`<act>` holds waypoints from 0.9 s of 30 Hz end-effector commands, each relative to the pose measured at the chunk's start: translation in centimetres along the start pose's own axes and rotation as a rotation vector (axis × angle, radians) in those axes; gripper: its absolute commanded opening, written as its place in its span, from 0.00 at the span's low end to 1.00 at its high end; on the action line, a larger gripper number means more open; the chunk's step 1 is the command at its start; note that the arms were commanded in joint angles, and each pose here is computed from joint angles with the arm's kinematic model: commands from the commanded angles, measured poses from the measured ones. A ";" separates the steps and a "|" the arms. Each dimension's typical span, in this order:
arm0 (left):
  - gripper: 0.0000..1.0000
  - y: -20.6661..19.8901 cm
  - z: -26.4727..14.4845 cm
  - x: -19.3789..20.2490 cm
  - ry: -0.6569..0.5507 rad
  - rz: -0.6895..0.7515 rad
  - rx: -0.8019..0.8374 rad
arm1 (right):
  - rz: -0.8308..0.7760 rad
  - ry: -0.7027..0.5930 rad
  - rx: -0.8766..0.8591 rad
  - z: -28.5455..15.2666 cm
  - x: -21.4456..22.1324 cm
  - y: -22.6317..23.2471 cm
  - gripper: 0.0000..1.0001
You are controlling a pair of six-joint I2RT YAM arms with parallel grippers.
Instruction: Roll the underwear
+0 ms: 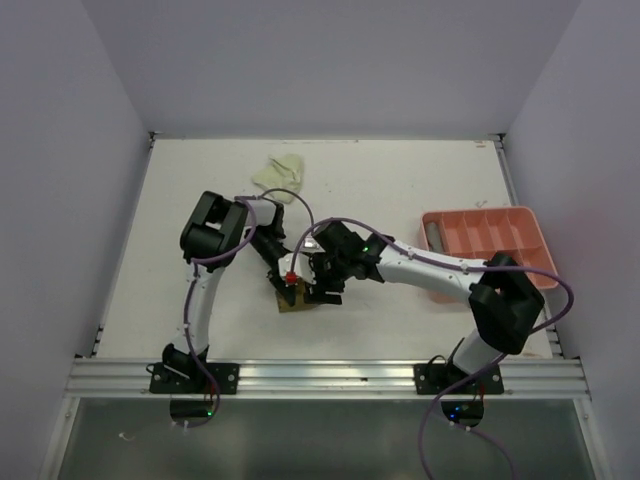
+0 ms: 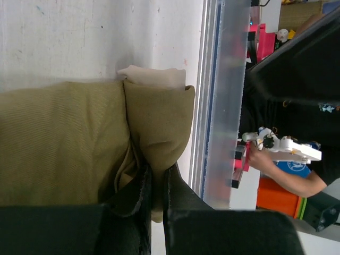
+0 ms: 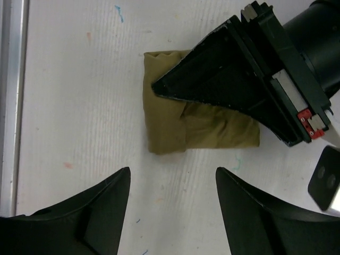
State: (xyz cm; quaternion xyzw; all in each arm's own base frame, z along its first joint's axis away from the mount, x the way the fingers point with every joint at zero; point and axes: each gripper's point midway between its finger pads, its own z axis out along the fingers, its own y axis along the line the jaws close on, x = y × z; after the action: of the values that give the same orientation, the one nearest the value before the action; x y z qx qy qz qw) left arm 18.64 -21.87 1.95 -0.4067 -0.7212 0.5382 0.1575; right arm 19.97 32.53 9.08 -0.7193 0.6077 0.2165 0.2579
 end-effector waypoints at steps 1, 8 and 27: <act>0.02 7.0 -0.7 2.2 0.165 0.188 -0.169 | -0.104 -0.014 0.106 1.9 -1.4 -2.1 0.70; 0.02 7.5 -0.7 2.1 0.164 0.181 -0.174 | -0.141 -0.018 0.020 5.9 -1.5 1.7 0.65; 0.06 7.1 -0.4 2.5 0.149 0.190 -0.177 | -0.138 0.001 0.115 7.5 -0.1 0.0 0.72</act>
State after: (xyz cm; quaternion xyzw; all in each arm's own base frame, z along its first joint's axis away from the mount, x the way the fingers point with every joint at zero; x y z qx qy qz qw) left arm 18.84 -20.99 1.60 -0.3949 -0.7290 0.5330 0.1691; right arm 17.91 37.48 2.73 -0.7489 0.5659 0.1985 0.2820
